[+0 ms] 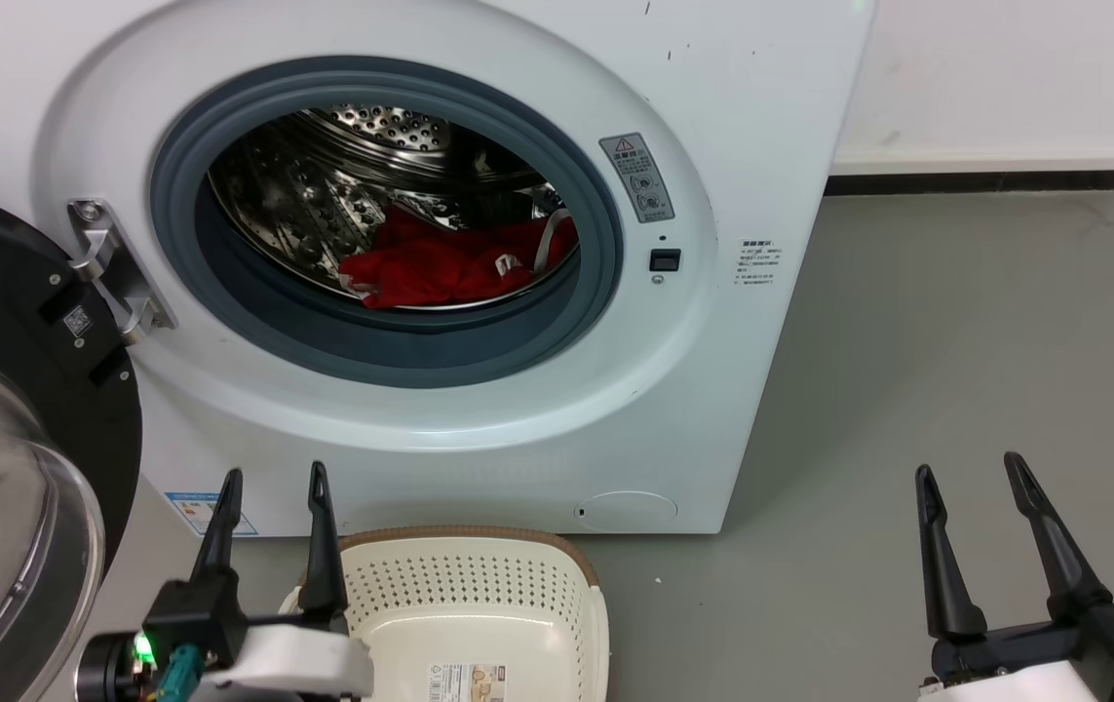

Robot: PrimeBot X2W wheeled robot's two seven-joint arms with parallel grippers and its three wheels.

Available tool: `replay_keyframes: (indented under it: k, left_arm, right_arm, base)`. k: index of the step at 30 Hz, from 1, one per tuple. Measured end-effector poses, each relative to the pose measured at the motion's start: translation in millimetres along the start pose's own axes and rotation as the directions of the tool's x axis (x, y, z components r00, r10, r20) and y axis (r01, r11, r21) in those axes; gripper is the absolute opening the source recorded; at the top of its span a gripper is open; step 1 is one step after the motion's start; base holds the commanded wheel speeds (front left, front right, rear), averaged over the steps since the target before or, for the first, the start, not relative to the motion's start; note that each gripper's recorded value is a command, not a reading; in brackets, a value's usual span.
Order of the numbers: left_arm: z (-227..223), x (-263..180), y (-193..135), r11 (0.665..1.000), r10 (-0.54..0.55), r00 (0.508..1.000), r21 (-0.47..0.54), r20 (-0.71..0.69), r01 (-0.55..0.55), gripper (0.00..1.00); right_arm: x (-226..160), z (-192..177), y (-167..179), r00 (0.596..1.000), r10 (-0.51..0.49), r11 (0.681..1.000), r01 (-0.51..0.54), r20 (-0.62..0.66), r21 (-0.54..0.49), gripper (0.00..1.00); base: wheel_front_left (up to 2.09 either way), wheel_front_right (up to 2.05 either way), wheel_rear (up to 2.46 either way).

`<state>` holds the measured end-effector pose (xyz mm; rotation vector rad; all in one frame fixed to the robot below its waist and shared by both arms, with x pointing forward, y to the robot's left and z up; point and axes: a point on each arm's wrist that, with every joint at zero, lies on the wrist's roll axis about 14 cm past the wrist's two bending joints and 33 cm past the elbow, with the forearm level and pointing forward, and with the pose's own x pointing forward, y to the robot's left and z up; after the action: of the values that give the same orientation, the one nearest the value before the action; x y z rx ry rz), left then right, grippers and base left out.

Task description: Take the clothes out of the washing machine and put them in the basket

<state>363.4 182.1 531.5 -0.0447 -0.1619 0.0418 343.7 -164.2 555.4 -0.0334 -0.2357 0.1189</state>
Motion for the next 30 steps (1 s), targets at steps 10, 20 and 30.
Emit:
replay_keyframes:
  k: [10, 20, 30]
  left_arm:
    - [8.5, 75.3, -0.1, 0.997, -0.077, 0.996, 0.033, 0.048, 0.075, 1.0]
    - [-5.0, 180.9, -12.2, 0.981, -0.166, 0.986, 0.106, 0.036, 0.161, 1.0]
    - [-60.4, 275.4, -30.1, 0.954, -0.225, 0.964, 0.17, -0.145, 0.248, 1.0]
  right_arm:
    - [14.0, -3.2, -10.3, 1.0, -0.027, 1.0, 0.027, 0.0, -0.006, 1.0]
    - [34.2, -22.6, -36.8, 0.995, -0.097, 0.995, 0.097, -0.035, -0.011, 1.0]
    - [46.4, -52.7, -64.5, 0.98, -0.17, 0.985, 0.169, -0.099, -0.018, 1.0]
  base:
    - [0.0, 0.0, 0.0]
    - [0.0, 0.0, 0.0]
    - [0.0, 0.0, 0.0]
